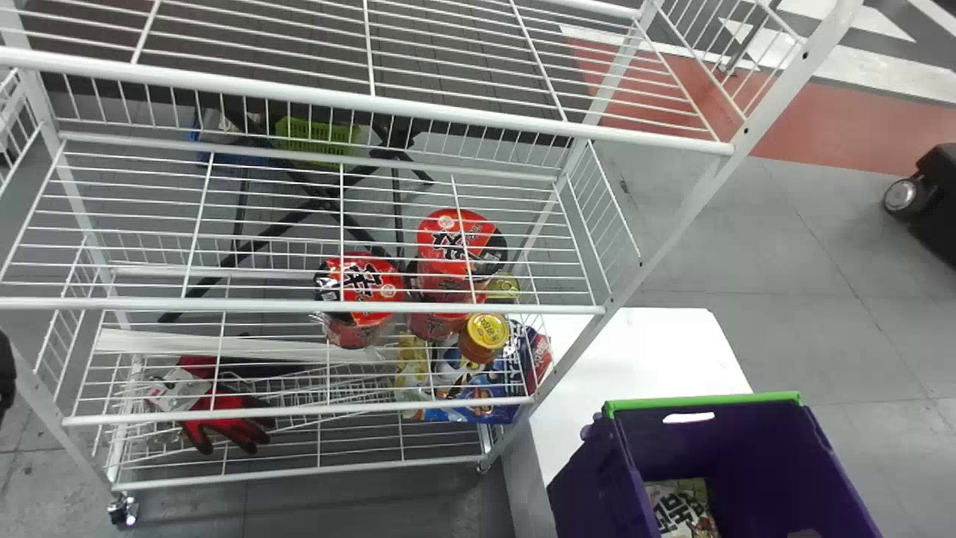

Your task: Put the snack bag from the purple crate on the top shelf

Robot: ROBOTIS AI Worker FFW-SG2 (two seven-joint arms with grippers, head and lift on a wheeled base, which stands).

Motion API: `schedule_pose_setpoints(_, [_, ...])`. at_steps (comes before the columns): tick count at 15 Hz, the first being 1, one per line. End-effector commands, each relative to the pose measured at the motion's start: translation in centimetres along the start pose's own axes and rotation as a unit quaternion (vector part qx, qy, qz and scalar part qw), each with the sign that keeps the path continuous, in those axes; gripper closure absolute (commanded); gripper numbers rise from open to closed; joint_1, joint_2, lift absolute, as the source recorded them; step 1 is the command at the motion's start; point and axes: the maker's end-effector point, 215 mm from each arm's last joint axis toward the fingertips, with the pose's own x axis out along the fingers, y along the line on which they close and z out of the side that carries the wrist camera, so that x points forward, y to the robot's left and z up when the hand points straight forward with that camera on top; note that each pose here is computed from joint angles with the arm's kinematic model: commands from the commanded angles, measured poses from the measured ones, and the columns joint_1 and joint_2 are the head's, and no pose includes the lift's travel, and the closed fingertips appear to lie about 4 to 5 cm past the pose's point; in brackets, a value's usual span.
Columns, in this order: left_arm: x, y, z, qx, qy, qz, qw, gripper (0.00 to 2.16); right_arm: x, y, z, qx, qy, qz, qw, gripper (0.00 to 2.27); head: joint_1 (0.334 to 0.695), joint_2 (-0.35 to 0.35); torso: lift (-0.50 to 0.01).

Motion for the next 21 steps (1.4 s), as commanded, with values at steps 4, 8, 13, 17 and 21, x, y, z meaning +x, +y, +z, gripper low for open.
schedule_pose_setpoints(4, [-0.1, -0.1, 0.2, 0.000, -0.001, -0.001, 1.0000, 0.11, 0.0, 0.0, 0.1, -0.003, -0.001, -0.001, 1.000, 2.02, 0.695, -0.350, -0.289])
schedule_pose_setpoints(8, [-0.2, -0.1, 0.0, 0.004, 0.005, -0.002, 1.0000, 0.11, 0.1, 0.2, 0.5, -0.011, -0.008, 0.001, 1.000, 2.02, 0.695, -0.350, -0.273])
schedule_pose_setpoints(13, [-0.4, -0.9, -0.2, 0.019, 0.010, -0.013, 0.9997, 0.12, 0.2, 0.1, 0.5, -0.013, -0.008, 0.001, 1.000, 2.02, 0.695, -0.350, -0.253])
schedule_pose_setpoints(17, [-1.0, -2.7, -1.0, 0.058, 0.029, -0.050, 0.9966, 0.12, 0.2, 0.3, 0.6, -0.016, -0.011, 0.004, 1.000, 2.02, 0.695, -0.350, -0.237])
schedule_pose_setpoints(21, [-1.9, -4.1, -4.1, 0.123, 0.090, -0.096, 0.9837, 0.10, 0.2, 0.4, 0.9, -0.023, -0.017, 0.007, 1.000, 2.02, 0.695, -0.350, -0.222])
